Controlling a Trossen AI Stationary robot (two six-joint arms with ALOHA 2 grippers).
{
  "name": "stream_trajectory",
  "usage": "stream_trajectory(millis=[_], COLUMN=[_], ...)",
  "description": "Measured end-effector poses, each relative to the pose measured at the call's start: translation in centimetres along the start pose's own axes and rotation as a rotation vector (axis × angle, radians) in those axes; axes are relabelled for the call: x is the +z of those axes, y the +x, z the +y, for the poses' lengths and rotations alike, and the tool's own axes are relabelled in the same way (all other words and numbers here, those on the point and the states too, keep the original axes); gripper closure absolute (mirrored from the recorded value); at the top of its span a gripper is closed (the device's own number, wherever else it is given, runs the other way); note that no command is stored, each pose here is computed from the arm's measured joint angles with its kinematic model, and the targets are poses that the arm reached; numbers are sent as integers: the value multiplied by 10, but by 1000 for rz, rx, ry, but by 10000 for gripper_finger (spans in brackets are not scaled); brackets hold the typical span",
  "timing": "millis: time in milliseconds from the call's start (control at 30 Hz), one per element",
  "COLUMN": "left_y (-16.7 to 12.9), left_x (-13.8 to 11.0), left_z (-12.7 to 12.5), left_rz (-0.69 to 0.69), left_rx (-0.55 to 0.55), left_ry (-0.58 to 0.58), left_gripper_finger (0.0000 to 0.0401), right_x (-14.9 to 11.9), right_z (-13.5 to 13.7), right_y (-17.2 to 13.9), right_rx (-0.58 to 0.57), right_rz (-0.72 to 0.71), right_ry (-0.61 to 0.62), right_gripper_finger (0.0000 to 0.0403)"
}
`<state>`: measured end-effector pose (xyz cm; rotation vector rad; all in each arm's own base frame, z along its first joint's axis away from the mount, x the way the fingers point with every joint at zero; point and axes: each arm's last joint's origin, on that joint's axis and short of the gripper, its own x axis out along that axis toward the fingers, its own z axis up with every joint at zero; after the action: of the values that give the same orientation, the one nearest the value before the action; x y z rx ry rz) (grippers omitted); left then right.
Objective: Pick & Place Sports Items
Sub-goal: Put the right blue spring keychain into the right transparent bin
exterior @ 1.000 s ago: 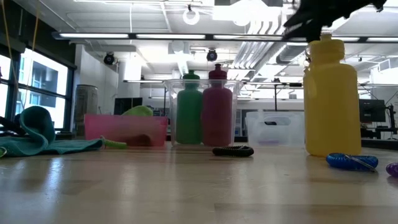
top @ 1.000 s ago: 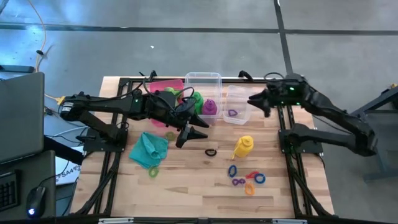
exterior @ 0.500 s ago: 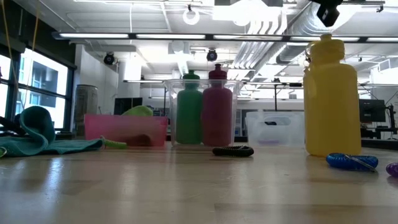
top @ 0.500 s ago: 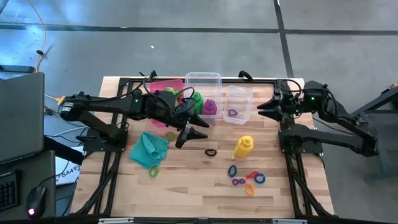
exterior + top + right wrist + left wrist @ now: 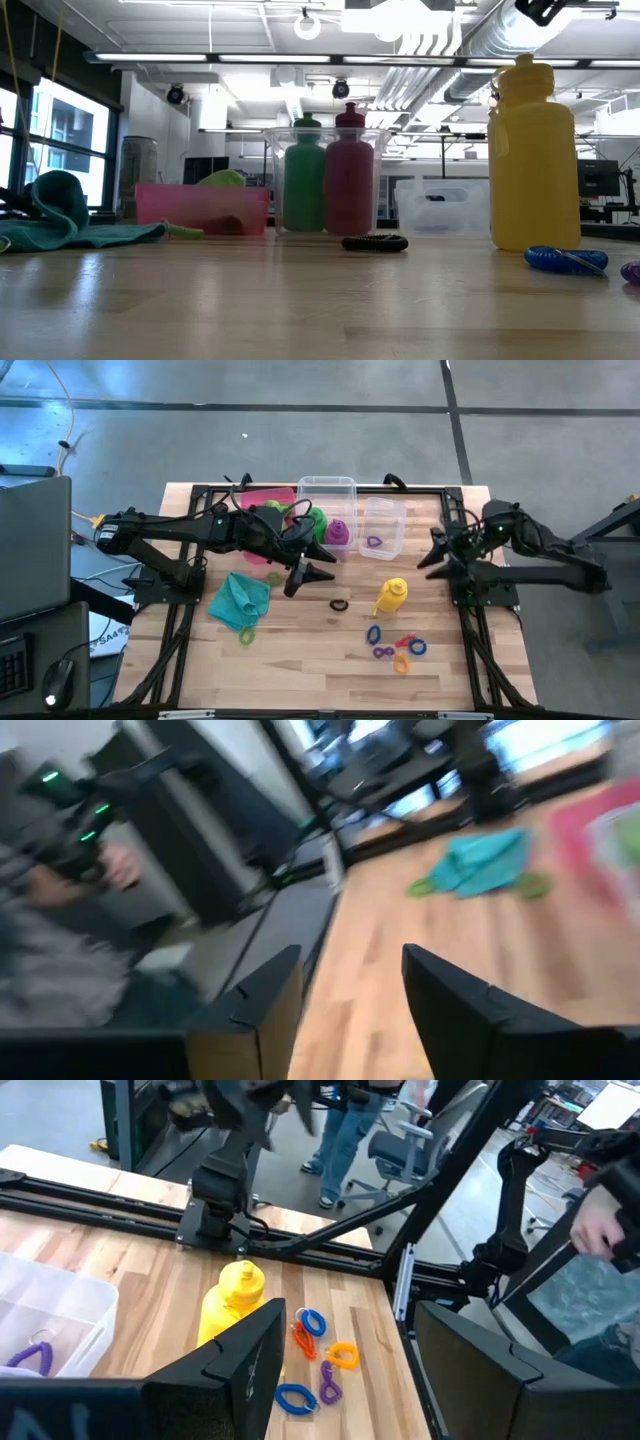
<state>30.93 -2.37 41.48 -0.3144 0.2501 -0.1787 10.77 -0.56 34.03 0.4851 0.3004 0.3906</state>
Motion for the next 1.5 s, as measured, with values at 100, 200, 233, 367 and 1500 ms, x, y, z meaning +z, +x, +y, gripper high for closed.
stream_trajectory(millis=[100, 200, 233, 367, 1500], left_y=[0, 0, 0, 0, 0], left_x=[0, 0, 0, 0, 0], left_z=[0, 0, 0, 0, 0], left_rz=[0, 0, 0, 0, 1], left_rx=[0, 0, 0, 0, -1], left_ry=[-1, -1, -1, -1, 0], left_gripper_finger=[185, 185, 185, 185, 185], right_x=[-8, -17, -20, -30, -141], right_z=[3, 5, 6, 10, 50], right_y=[5, 9, 11, 18, 111], right_rx=[66, 108, 118, 141, -261], right_rz=[96, 205, 241, 357, 1087], right_ry=[35, 74, 82, 97, -99], right_gripper_finger=[218, 216, 216, 221, 222])
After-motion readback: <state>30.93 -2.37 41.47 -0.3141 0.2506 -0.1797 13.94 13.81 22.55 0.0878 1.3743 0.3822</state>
